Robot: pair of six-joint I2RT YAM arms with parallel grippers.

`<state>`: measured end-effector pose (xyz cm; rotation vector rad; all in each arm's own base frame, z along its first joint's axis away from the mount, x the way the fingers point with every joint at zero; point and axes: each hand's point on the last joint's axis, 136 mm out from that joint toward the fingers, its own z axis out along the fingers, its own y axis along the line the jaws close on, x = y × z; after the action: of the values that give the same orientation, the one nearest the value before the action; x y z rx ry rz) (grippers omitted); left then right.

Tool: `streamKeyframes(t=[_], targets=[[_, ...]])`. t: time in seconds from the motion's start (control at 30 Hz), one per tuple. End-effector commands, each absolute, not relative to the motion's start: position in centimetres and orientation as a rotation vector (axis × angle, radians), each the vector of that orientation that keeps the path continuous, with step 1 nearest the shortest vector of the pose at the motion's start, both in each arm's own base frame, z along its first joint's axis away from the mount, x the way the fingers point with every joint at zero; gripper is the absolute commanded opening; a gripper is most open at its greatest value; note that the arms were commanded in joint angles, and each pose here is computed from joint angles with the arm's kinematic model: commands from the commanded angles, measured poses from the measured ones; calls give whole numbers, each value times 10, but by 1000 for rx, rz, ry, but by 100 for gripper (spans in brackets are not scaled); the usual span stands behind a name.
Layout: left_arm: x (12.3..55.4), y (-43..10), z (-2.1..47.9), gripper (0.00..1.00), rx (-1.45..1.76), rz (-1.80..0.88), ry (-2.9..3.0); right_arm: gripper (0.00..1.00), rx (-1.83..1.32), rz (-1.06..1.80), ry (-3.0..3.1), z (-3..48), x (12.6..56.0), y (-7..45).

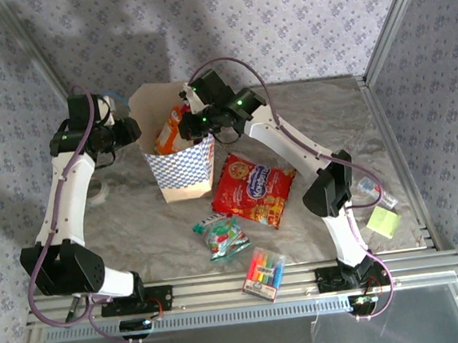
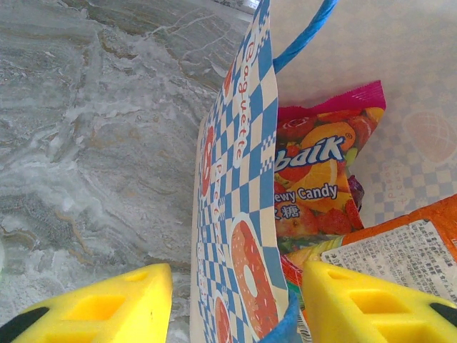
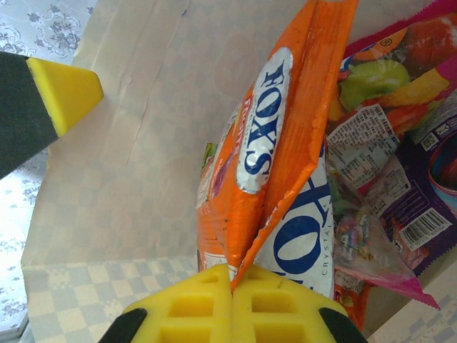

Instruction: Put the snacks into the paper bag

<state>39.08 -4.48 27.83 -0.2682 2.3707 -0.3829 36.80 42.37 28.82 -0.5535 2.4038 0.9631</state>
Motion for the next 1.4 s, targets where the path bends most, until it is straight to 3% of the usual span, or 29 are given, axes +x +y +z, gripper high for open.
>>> streamKeyframes(t=[0.0,0.13,0.27,0.4,1.37], targets=[[387,-47,295,51,-269,-421,2325,7,-613,1021,2363,310,353,423],[387,-47,294,52,-272,-427,2333,17,-623,998,2385,305,355,420],[386,-48,296,52,-262,-426,2335,37,-605,972,2401,303,359,413],[385,-48,297,52,-261,-427,2336,43,-585,934,2403,304,362,407],[380,-52,295,52,-245,-440,2339,42,-655,938,2268,345,355,400]])
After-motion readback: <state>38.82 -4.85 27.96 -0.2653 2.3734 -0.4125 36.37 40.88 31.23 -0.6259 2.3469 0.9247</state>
